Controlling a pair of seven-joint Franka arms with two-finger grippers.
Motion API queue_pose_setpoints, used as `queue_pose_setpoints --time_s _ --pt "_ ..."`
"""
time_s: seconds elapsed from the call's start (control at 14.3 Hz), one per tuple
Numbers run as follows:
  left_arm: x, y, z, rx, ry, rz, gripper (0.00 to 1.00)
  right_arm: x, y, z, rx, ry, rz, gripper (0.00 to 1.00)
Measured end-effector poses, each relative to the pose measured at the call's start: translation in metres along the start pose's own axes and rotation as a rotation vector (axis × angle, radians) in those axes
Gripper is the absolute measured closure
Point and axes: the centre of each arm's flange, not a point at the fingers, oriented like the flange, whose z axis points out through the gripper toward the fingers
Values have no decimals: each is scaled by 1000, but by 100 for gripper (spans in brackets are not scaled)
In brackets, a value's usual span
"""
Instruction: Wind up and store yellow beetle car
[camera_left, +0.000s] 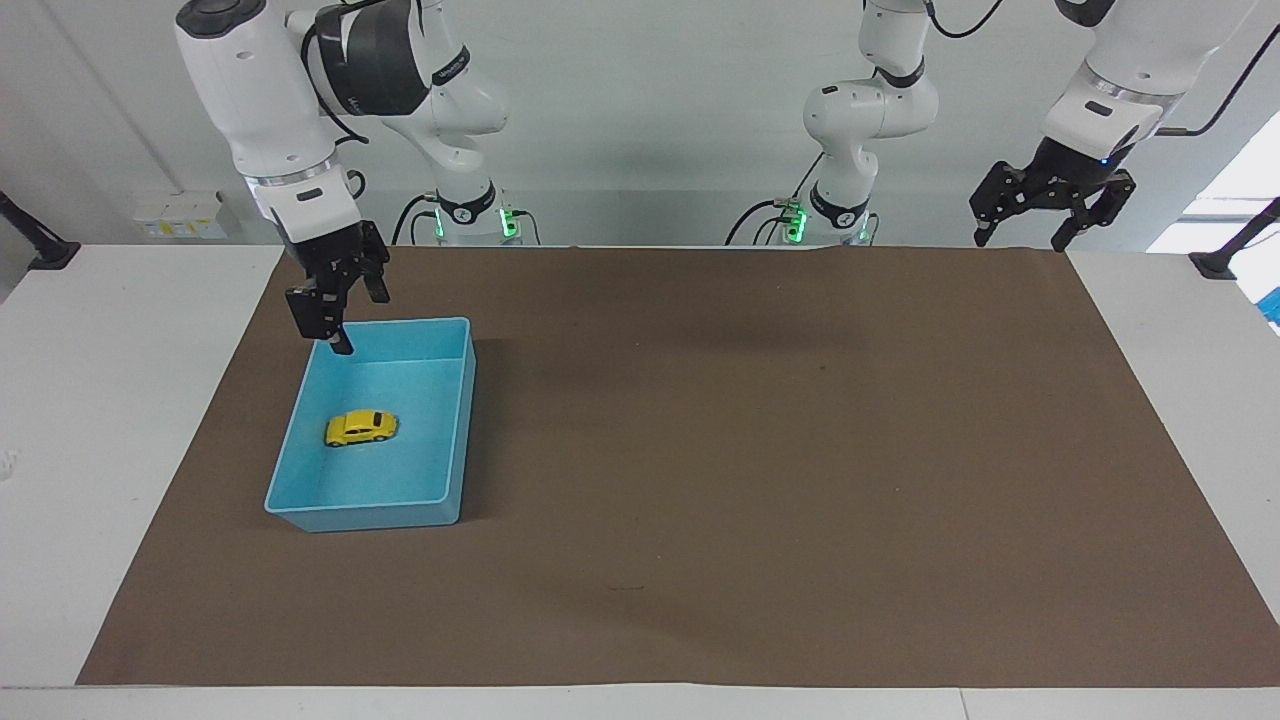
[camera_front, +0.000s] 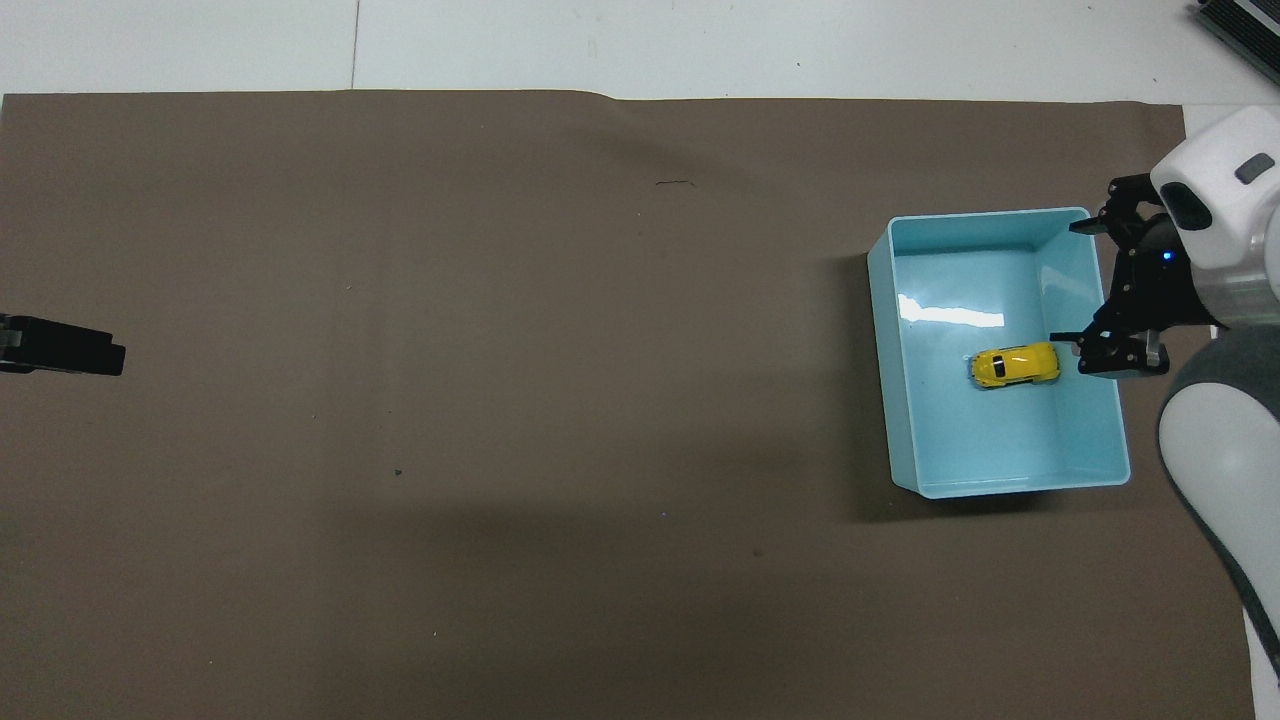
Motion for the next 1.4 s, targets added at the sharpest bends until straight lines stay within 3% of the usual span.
queue_pose_setpoints --time_s 0.56,1.05,1.4 --pt "0 0 0 0 0 0 0 -3 -5 -13 56 -23 322 0" --pt "0 0 0 0 0 0 0 -10 -11 -46 104 -77 822 0" --pt "0 0 0 0 0 0 0 -17 -10 -52 104 -94 1001 0"
